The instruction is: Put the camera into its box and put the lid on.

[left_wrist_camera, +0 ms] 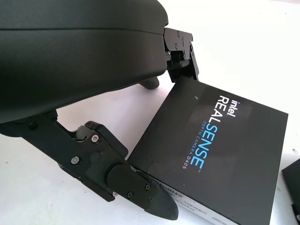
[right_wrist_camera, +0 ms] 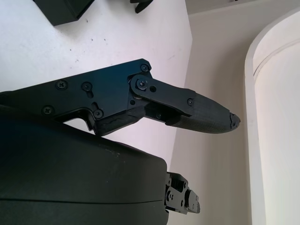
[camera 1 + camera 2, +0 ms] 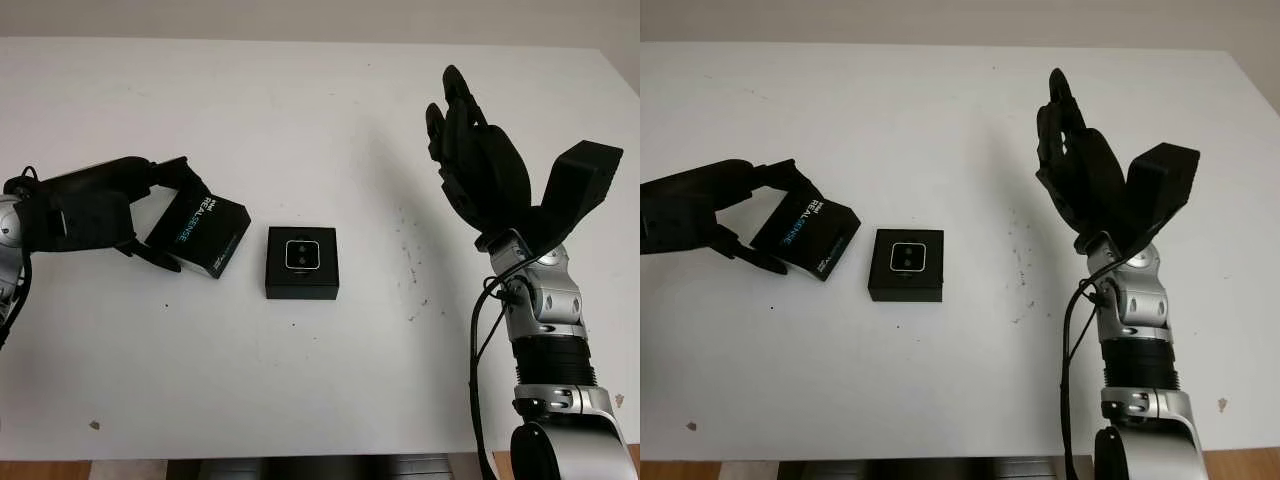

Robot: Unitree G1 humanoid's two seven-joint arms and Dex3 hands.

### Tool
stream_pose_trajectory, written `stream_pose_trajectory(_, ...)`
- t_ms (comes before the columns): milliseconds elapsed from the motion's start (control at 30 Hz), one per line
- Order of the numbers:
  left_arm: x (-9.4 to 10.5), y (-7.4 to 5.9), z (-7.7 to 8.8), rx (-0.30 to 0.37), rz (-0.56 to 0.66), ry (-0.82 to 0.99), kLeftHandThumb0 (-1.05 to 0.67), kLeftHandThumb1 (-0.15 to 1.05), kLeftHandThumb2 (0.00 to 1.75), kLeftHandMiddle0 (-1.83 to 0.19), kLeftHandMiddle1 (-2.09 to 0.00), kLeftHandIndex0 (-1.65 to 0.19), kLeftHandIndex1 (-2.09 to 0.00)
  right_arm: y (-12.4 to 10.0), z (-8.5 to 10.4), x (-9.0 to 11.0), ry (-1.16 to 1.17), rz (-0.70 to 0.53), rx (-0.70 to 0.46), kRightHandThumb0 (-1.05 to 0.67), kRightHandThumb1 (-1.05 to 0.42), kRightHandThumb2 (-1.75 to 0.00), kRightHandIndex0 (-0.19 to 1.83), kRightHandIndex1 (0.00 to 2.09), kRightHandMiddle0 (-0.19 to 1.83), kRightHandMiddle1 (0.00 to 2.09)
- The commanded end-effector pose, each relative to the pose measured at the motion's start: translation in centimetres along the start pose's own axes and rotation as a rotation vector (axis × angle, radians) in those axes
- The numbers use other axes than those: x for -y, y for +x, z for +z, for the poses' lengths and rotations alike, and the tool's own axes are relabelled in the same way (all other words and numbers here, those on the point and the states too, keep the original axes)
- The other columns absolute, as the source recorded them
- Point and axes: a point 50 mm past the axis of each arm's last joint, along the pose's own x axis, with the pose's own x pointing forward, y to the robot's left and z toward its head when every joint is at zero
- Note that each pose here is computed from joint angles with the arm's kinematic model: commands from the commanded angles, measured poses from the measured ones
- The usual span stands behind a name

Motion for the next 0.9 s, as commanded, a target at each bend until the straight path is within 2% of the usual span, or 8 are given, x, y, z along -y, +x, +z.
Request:
stream_pose_trajectory(0,0.7,0.1,0.0,0.010,-0.019,-0.044,-0.41,1.05,0.30,-0.27,-2.09,-0.12,-2.09,-0.1,0.1,0.1,-0.006,0.006,0.015,-0.68,-1.05,-0.71,-0.19,0.00,-0.19,0.00)
stream_pose_trajectory(100,0.3,0.1,0.3,0.004,0.015,-0.086,-0.41,1.05,0.29,-0.34,-2.09,-0.18,-2.09,-0.1,0.1,0.0,0.001,0.010,0.008,-0.68,-1.05,-0.71,-0.19,0.00,-0.19,0.00)
stream_pose_trajectory(267,-0.2,0.2,0.7,-0.055,0.084,-0.198,-0.38,1.05,0.27,-0.49,-2.09,-0.31,-2.09,-0.3,0.0,-0.1,0.003,0.012,0.003,-0.67,-1.05,-0.70,-0.19,0.00,-0.19,0.00)
stream_pose_trajectory(400,-0.6,0.1,1.5,-0.122,0.128,-0.243,-0.38,1.05,0.26,-0.46,-2.09,-0.32,-2.09,-0.3,0.0,-0.2,0.003,0.013,-0.001,-0.66,-1.05,-0.71,-0.19,0.00,-0.19,0.00)
stream_pose_trajectory(500,-0.7,-0.2,2.6,-0.163,0.132,-0.259,-0.37,1.05,0.26,-0.45,-2.09,-0.35,-2.09,-0.4,-0.1,-0.4,0.002,0.023,-0.002,-0.66,-1.05,-0.72,-0.19,0.00,-0.19,0.00)
stream_pose_trajectory(633,-0.8,-0.7,3.7,-0.187,0.124,-0.249,-0.35,1.05,0.26,-0.44,-2.09,-0.36,-2.09,-0.4,-0.1,-0.5,-0.018,0.033,-0.005,-0.66,-1.05,-0.72,-0.19,0.00,-0.19,0.00)
stream_pose_trajectory(800,-1.0,-1.3,4.9,-0.222,0.093,-0.259,-0.35,1.05,0.26,-0.61,-2.09,-0.47,-2.09,-0.5,-0.3,-0.8,-0.034,0.038,-0.015,-0.65,-1.05,-0.73,-0.19,0.00,-0.19,0.00)
stream_pose_trajectory(867,-1.1,-1.6,5.2,-0.213,0.083,-0.288,-0.33,1.05,0.25,-0.64,-2.09,-0.49,-2.09,-0.5,-0.3,-0.9,-0.037,0.040,-0.015,-0.66,-1.05,-0.73,-0.19,0.00,-0.19,0.00)
